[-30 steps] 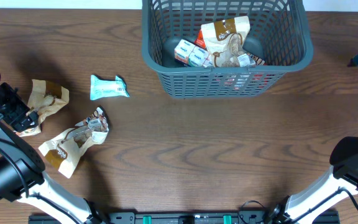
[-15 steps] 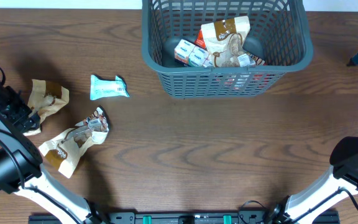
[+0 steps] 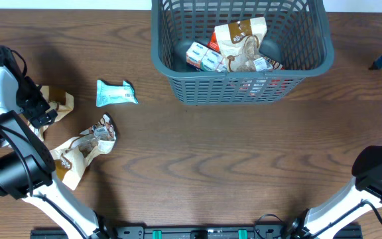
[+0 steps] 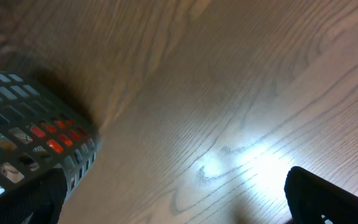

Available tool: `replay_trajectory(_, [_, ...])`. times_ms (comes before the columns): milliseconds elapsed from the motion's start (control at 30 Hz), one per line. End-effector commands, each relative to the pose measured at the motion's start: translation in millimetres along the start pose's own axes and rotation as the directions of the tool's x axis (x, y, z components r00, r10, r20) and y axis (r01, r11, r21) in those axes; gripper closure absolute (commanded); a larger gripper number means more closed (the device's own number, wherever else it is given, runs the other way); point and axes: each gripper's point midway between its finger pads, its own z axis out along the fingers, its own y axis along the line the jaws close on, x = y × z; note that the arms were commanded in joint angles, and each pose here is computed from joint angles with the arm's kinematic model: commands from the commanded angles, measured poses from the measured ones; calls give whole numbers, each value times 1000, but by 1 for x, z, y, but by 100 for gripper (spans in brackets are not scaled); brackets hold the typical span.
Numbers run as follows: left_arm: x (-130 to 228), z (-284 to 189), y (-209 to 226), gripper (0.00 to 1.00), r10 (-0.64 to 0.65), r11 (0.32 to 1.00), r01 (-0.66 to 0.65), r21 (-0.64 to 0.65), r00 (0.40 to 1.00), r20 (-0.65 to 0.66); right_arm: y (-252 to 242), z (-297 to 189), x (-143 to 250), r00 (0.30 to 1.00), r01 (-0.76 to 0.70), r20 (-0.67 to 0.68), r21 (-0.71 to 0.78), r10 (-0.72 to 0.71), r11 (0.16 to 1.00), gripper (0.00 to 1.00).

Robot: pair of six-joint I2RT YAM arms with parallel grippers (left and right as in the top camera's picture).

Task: Pack container
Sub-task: 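Lower the left gripper onto the upper brown-and-white bag and grasp it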

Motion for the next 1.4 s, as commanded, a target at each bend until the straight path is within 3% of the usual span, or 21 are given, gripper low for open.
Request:
replay_trajectory(0, [-14,6,1,1,-21,1000,21,-12,998,51,-1,5,1,1000,15,-19,0,-15,1000,1])
replay_trajectory(1000, [-24,63,27,0,17,983,0,-185,996,89,-1,5,1,1000,15,-18,-1,-15,1000,1])
replay_trajectory(1033, [-23,63,27,13,23,983,-7,-186,996,86,-1,5,1,1000,15,-18,-1,-15,1000,1])
replay_trajectory(1133, [-23,63,27,81,38,982,-22,-188,996,80,-1,5,1,1000,14,-18,-1,-14,1000,1])
replay_trajectory(1167, [-21,63,27,94,35,982,-22,-189,997,68,-1,5,1,1000,14,-18,0,-14,1000,1])
replay_trajectory(1367, [-13,64,25,94,84,980,-80,-183,996,17,-1,5,1,1000,15,-17,1,-15,1000,1])
